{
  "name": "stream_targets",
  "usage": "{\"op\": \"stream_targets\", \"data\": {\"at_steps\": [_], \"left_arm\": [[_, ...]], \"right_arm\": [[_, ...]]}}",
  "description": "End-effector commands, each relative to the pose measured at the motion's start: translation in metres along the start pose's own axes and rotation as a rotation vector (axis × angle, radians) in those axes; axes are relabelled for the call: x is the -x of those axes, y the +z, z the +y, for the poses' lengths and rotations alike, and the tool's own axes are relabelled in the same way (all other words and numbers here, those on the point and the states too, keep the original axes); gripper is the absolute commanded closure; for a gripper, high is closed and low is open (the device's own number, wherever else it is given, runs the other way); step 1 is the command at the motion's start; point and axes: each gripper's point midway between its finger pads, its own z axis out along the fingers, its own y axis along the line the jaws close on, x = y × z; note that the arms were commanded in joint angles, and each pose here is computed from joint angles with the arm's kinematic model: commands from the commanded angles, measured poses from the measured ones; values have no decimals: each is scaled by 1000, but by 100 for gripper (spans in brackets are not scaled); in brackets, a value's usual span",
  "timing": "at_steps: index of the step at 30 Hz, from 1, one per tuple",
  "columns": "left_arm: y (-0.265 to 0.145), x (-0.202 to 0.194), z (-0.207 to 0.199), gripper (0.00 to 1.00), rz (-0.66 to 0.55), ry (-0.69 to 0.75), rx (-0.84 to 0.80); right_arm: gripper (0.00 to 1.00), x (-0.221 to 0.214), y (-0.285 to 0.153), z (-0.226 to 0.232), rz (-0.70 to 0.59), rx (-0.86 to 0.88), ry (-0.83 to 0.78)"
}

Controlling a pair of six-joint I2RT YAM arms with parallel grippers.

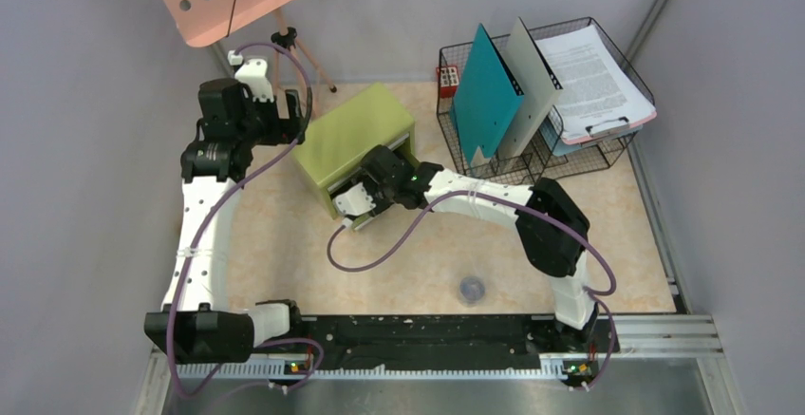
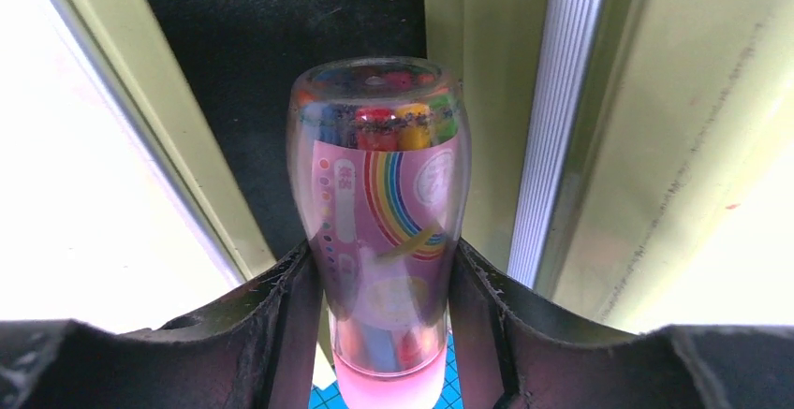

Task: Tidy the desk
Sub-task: Place the stationery in the drawer.

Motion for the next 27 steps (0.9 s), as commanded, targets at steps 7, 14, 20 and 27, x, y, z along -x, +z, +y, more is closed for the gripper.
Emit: {"op": "stream_targets", "data": {"at_steps": [7, 14, 20, 27], "left_arm": [[-1, 27, -5, 2, -67, -1, -31], [2, 28, -10, 1, -61, 9, -66], [-14, 21, -51, 2, -39, 92, -294], [-32, -14, -113, 2, 39, 299, -487]], "right_arm": [[26, 2, -41, -52, -31, -184, 86], [19, -5, -59, -57, -17, -217, 155], [20, -21, -102, -53, -117, -169, 498], [19, -70, -152, -26, -231, -160, 927]]}}
